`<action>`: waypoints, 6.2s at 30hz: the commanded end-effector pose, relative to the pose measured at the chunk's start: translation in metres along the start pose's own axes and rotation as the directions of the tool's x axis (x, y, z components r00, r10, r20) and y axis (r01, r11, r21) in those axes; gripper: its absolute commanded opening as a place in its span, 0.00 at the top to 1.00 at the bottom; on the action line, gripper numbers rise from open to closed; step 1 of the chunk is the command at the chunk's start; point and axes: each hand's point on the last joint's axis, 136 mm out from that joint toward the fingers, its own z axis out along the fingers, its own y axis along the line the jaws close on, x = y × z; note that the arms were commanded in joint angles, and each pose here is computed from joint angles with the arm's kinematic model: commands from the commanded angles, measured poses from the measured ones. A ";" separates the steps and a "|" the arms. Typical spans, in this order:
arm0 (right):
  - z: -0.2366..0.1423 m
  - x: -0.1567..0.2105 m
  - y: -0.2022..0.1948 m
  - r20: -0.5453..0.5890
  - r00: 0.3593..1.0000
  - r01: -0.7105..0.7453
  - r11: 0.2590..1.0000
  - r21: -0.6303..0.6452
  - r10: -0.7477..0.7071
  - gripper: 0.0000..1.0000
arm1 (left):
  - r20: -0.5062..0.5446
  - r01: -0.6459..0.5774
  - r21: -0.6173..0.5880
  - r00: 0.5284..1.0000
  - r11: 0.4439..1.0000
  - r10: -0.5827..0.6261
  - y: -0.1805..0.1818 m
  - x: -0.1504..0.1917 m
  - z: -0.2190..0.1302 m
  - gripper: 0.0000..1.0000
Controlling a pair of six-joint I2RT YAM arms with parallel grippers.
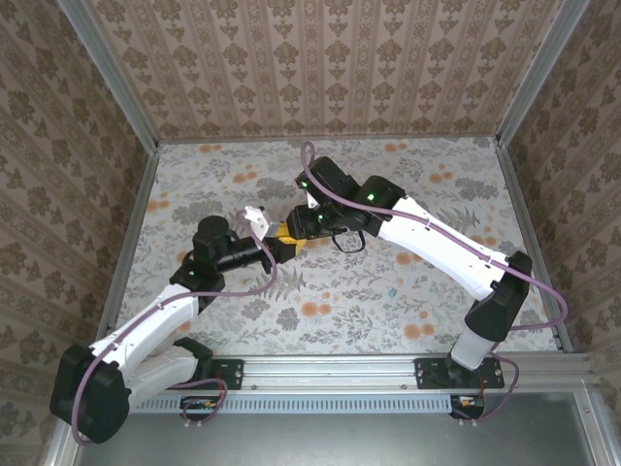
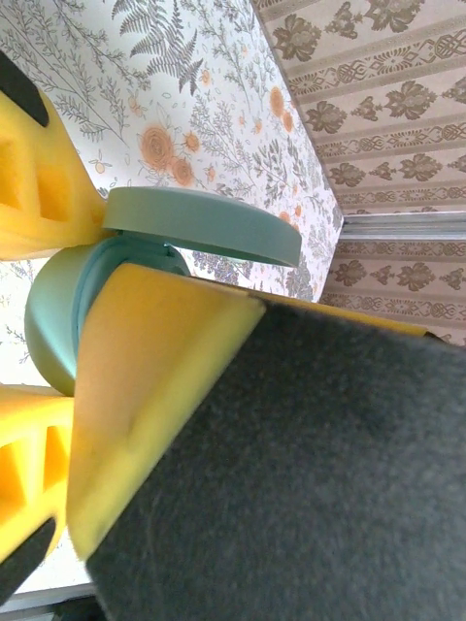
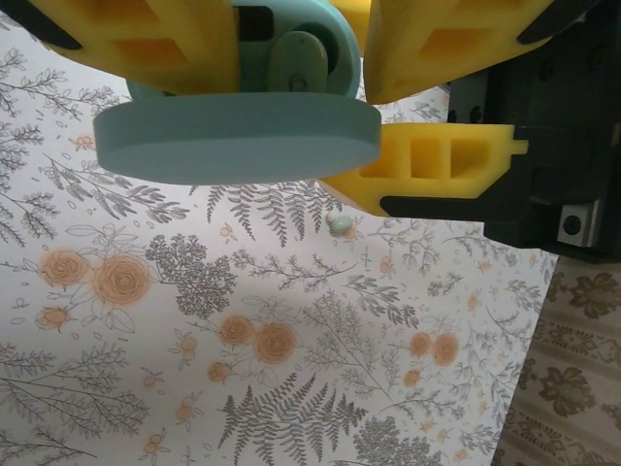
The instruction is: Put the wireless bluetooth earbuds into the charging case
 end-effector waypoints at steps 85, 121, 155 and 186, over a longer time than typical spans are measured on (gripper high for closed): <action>0.065 0.188 -0.301 -0.257 0.843 -0.287 0.800 0.527 0.472 0.87 | 0.021 0.057 -0.030 0.998 0.998 -0.056 0.008 -0.008 -0.016 0.90; 0.037 0.211 -0.232 -0.275 0.804 -0.418 0.830 0.370 0.528 0.87 | 0.032 0.056 -0.001 0.998 0.998 -0.056 0.002 -0.013 -0.015 0.90; 0.034 0.181 -0.244 -0.743 0.582 0.657 0.730 0.188 -0.332 0.65 | 0.027 0.030 -0.005 0.999 1.000 -0.030 -0.001 -0.026 -0.017 0.90; 0.066 0.209 -0.266 -0.840 0.470 0.721 0.668 0.187 -0.272 0.69 | 0.042 0.046 -0.070 0.998 0.996 -0.044 -0.004 -0.014 -0.033 0.89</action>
